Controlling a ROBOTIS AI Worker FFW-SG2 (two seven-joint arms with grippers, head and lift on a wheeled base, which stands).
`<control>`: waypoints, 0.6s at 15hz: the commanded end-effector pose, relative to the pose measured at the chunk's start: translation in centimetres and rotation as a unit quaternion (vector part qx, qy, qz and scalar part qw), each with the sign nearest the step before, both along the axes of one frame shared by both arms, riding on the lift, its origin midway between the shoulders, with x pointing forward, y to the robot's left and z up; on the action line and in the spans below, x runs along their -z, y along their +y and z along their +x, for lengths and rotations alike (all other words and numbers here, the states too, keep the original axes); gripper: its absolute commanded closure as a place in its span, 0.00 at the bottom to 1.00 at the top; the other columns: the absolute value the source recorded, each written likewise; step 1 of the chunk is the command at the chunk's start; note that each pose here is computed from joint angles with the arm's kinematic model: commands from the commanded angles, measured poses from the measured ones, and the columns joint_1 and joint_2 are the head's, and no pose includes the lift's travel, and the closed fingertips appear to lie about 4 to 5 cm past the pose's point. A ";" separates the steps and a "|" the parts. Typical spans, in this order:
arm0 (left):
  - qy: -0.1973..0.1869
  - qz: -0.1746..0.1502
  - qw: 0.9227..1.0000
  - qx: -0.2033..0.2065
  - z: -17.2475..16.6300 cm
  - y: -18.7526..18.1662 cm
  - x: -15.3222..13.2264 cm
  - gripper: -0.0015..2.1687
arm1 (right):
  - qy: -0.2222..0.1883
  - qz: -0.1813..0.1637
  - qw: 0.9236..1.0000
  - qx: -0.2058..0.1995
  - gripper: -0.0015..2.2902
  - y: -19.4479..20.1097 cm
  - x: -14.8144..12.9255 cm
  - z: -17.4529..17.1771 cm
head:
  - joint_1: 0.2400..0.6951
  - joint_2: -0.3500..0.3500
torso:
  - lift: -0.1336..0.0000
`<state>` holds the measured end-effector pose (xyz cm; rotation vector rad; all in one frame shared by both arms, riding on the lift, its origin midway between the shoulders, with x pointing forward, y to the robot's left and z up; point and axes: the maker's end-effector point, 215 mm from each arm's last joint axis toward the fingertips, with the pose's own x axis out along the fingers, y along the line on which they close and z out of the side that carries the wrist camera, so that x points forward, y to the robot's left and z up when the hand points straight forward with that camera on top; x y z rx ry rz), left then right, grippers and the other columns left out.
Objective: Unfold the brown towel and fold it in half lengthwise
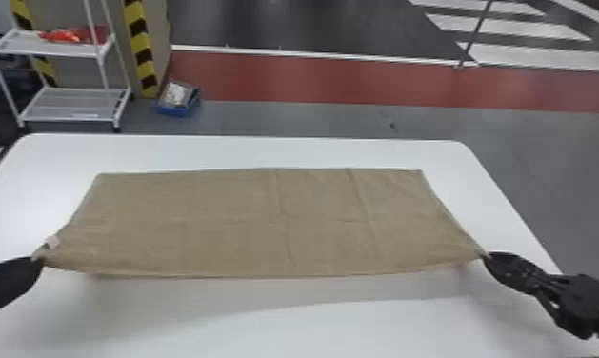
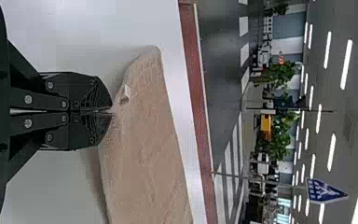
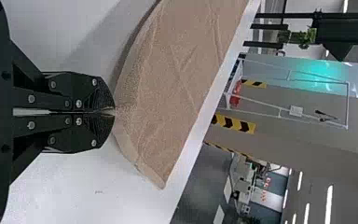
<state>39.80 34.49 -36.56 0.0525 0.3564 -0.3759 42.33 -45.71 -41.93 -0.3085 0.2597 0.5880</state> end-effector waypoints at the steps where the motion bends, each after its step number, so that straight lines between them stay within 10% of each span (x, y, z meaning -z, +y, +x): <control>1: 0.029 0.002 0.999 -0.026 -0.4 0.6 -1.0 0.62 | -0.003 0.011 1.000 0.012 0.49 -1.3 -2.8 0.5 | 1.00 0.28 | 0.07; 9: 0.004 0.013 0.997 -0.074 5.4 0.2 -4.5 0.62 | -0.013 0.089 0.996 0.028 0.49 0.9 -8.7 8.2 | 1.00 0.29 | 0.07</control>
